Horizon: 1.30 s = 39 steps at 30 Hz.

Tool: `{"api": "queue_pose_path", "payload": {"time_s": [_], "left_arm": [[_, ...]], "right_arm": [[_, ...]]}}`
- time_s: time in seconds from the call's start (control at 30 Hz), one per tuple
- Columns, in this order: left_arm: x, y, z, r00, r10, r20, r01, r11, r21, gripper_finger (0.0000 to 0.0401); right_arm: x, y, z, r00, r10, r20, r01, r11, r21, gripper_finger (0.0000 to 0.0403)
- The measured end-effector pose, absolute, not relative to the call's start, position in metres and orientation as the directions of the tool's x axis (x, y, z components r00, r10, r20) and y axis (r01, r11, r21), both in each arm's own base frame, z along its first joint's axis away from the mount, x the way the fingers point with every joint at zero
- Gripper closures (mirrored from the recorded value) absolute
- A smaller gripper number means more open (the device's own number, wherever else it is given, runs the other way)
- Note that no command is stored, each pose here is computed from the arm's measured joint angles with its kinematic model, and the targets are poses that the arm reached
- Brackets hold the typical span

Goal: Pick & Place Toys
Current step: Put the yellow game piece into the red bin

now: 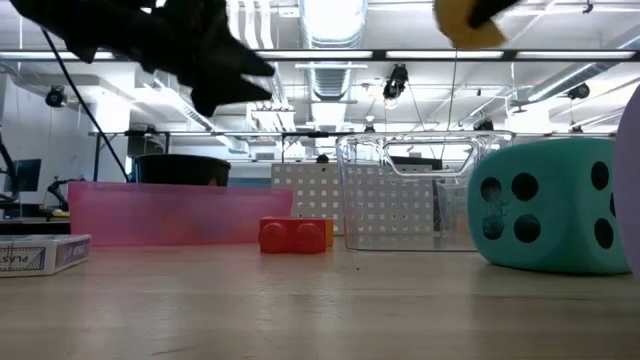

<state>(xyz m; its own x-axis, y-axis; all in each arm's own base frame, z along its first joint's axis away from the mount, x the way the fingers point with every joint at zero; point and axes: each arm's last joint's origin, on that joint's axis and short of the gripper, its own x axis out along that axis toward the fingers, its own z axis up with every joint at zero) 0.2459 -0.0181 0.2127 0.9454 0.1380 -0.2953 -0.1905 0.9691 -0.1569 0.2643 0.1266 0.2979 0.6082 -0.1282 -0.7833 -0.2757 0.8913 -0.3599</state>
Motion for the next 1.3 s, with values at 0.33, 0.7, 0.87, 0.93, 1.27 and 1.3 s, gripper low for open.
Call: {"api": "queue_pose_path", "payload": {"time_s": [0.33, 0.7, 0.87, 0.93, 1.27, 1.3], "left_arm": [[0.250, -0.026, 0.224, 0.958, 0.117, -0.262, -0.162, 0.974, -0.159, 0.0155], [0.265, -0.038, 0.215, 0.977, 0.077, -0.200, -0.068, 0.996, 0.049, 0.0155], [0.287, -0.041, 0.197, 0.984, 0.110, -0.143, -0.093, 0.988, 0.119, 0.0155], [0.297, -0.042, 0.194, 0.985, 0.136, -0.105, -0.123, 0.984, 0.128, 0.0155], [0.340, -0.050, 0.199, 0.987, 0.146, -0.064, -0.130, 0.969, 0.210, 0.0155], [0.342, -0.050, 0.200, 0.987, 0.146, -0.068, -0.129, 0.969, 0.210, 0.0155]], "right_arm": [[0.309, 0.113, 0.292, 0.798, -0.117, -0.591, -0.207, 0.868, -0.452, 0.0251], [0.331, 0.087, 0.287, 0.819, -0.181, -0.544, -0.111, 0.881, -0.460, 0.0234], [0.333, 0.082, 0.292, 0.840, -0.187, -0.509, -0.078, 0.887, -0.455, 0.0243], [0.334, 0.081, 0.293, 0.847, -0.187, -0.498, -0.071, 0.888, -0.455, 0.0251], [0.335, 0.081, 0.294, 0.855, -0.186, -0.484, -0.062, 0.890, -0.452, 0.0234], [0.335, 0.081, 0.294, 0.855, -0.186, -0.485, -0.062, 0.890, -0.452, 0.0234]]}}
